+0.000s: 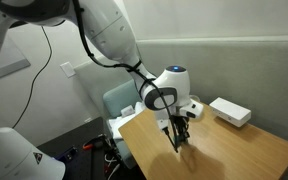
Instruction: Wipe the table with the sponge
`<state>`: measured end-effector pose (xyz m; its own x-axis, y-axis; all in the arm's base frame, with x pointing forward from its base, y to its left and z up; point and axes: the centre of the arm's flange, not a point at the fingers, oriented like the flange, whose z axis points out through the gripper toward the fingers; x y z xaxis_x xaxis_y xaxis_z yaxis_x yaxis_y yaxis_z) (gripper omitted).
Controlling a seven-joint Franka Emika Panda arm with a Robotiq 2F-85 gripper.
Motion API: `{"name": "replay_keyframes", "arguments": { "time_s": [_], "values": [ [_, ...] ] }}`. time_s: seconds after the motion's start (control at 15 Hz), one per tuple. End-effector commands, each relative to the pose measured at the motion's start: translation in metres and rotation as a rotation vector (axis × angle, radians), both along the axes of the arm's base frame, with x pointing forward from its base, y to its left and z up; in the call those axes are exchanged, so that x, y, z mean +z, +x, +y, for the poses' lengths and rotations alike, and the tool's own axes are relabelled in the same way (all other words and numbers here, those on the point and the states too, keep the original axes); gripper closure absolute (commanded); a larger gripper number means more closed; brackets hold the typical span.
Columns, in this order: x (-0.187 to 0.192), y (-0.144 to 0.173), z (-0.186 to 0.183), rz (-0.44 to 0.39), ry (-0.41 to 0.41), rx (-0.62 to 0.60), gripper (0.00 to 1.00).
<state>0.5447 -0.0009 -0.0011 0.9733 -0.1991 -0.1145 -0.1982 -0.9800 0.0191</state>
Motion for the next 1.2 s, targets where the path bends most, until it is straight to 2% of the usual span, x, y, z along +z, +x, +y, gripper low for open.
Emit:
{"name": "replay_keyframes", "arguments": {
  "time_s": [0.0,0.33,0.67,0.87,1.13],
  "values": [
    [-0.014,-0.006,-0.057,-0.003,-0.003,-0.137,0.98],
    [-0.018,-0.013,-0.13,-0.001,-0.005,-0.305,0.98],
    [-0.011,-0.022,-0.185,-0.016,-0.016,-0.433,0.98],
    [-0.011,-0.018,-0.176,-0.004,0.003,-0.417,0.98],
    [-0.012,-0.013,-0.122,0.021,0.025,-0.311,0.98]
  ]
}}
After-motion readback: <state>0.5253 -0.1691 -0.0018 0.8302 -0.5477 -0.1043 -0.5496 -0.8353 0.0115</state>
